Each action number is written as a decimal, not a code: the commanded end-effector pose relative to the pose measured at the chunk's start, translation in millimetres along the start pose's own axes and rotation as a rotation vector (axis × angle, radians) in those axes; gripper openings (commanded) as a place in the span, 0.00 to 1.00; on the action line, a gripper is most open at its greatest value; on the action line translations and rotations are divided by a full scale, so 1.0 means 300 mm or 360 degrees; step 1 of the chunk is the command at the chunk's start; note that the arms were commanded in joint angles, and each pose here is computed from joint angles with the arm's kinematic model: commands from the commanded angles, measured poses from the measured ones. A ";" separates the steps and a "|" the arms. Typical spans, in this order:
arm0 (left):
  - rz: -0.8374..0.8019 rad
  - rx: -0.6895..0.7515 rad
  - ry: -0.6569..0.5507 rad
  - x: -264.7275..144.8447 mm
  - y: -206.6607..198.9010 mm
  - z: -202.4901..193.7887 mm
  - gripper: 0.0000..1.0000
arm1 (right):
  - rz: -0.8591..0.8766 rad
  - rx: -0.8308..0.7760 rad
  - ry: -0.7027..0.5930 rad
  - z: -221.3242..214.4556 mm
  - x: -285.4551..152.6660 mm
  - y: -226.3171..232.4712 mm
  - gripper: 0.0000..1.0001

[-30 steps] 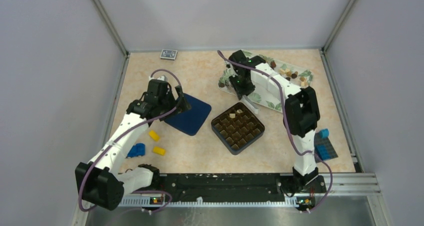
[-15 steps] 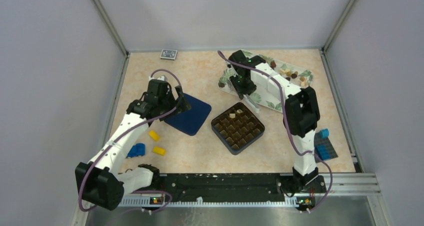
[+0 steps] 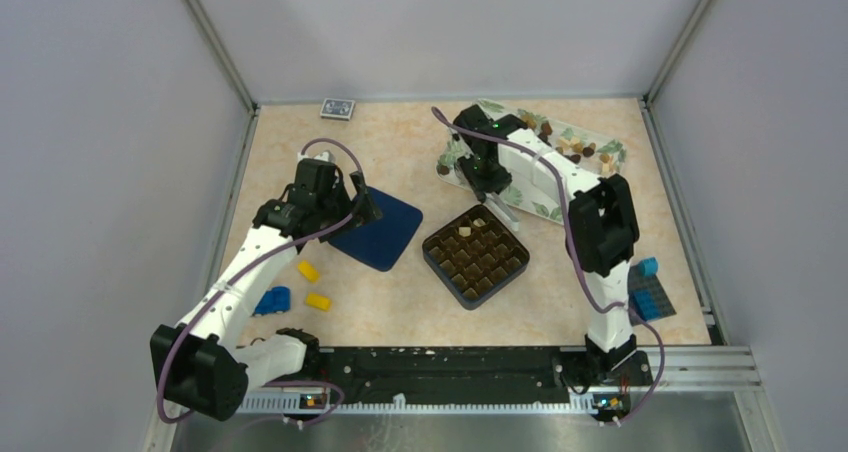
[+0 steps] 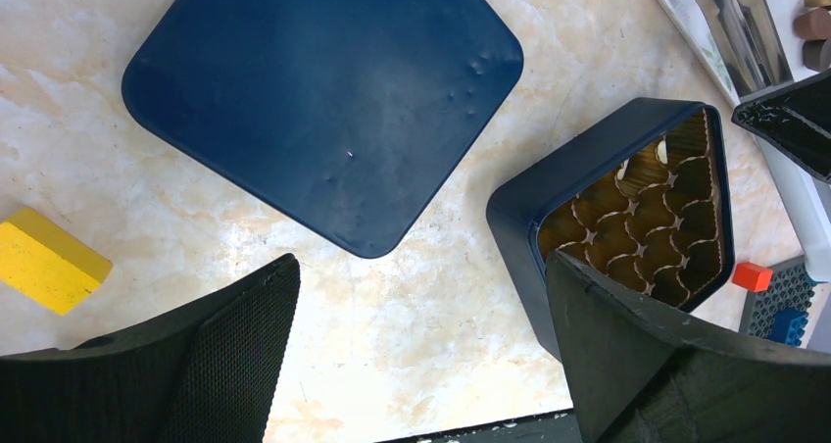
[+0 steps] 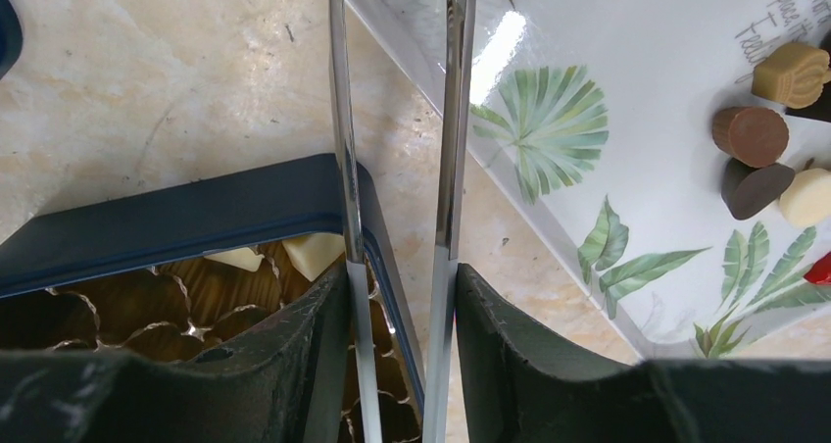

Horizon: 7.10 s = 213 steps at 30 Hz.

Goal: Pack the chocolate

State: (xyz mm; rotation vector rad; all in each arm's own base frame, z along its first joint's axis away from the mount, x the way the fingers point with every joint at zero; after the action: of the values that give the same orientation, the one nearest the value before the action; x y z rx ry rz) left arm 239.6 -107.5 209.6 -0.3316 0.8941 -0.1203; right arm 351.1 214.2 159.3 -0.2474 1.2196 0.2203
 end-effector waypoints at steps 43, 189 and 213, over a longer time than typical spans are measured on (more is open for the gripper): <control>-0.0058 0.0030 -0.0057 -0.011 -0.017 0.031 0.99 | -0.0290 -0.0023 -0.0246 -0.020 -0.213 -0.067 0.06; -0.0031 -0.0058 -0.0077 -0.036 0.009 0.048 0.99 | -0.0128 -0.0121 -0.0298 0.122 -0.027 0.081 0.38; -0.0058 -0.0041 -0.0072 -0.030 0.007 0.053 0.99 | -0.0115 -0.0032 -0.0498 0.116 -0.240 0.048 0.16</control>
State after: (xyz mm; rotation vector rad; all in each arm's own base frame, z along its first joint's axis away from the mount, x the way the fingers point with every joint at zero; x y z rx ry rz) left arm 244.4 -100.2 217.2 -0.3768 0.8789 -0.1161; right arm 368.3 242.2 170.0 -0.3538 1.0534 0.1907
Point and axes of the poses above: each gripper's point midway between its finger pads, its own x axis out along the fingers, its own y axis along the line the jaws close on, z = x × y, the point moved 6 cm from there along -x, back along the fingers, and after that the axes turned 10 degrees about x, right-handed, at the moved point
